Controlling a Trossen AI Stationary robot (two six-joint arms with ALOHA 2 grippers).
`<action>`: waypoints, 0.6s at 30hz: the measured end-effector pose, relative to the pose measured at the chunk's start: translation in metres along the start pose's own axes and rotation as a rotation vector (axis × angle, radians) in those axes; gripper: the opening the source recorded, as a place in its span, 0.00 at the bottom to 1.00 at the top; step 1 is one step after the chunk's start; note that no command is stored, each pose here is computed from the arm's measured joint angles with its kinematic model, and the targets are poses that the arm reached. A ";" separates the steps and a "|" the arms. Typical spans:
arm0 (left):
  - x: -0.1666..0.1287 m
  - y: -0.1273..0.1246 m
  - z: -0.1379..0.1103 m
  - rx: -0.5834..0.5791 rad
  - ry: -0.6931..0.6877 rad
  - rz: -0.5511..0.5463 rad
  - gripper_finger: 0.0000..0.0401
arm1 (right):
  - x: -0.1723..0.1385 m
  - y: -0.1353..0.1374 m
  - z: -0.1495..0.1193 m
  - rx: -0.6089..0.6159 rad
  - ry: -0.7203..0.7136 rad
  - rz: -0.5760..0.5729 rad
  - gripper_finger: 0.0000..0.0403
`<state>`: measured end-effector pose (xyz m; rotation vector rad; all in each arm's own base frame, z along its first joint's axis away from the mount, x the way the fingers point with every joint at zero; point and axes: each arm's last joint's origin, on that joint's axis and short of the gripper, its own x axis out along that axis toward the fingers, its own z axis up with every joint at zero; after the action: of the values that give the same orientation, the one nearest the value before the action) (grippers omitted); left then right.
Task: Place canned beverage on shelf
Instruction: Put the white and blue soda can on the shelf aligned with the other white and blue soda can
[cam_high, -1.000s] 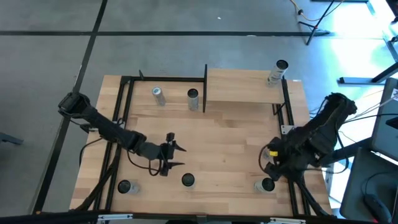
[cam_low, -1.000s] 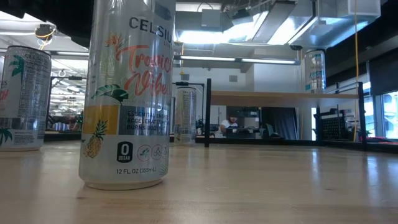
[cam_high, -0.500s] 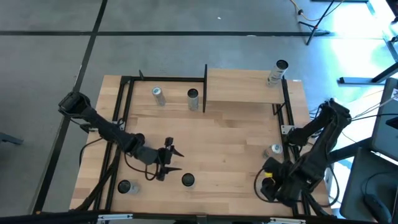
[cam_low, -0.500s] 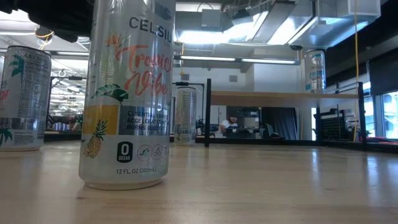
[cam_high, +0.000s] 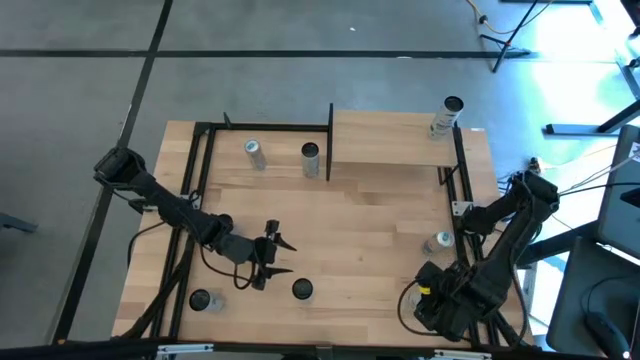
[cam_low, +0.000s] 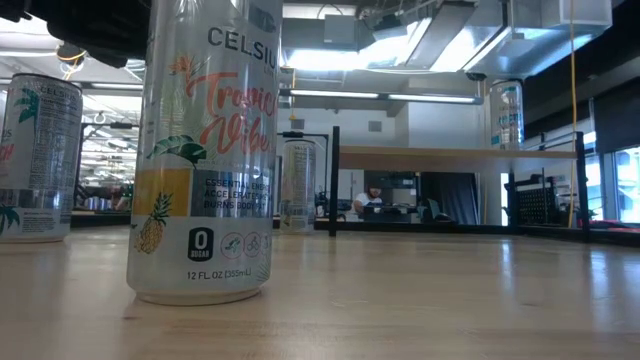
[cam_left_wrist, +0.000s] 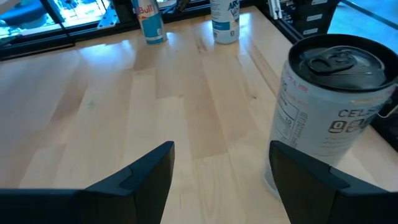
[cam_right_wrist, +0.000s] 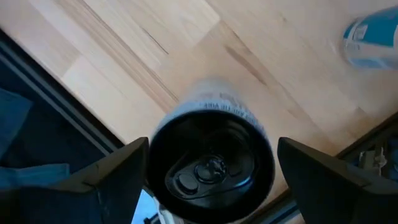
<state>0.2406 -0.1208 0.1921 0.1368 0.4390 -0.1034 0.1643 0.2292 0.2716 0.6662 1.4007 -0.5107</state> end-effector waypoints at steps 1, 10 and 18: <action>0.000 0.000 0.000 -0.001 0.000 0.001 0.62 | 0.002 0.000 0.000 -0.004 0.007 -0.011 0.84; 0.000 0.000 0.000 0.000 0.000 0.001 0.62 | 0.006 0.003 0.003 -0.026 -0.015 -0.032 0.63; 0.000 0.000 0.000 0.003 -0.001 0.001 0.62 | 0.004 0.009 0.030 -0.165 -0.038 -0.008 0.55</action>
<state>0.2408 -0.1205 0.1922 0.1402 0.4379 -0.1030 0.1927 0.2152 0.2703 0.5158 1.3928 -0.4070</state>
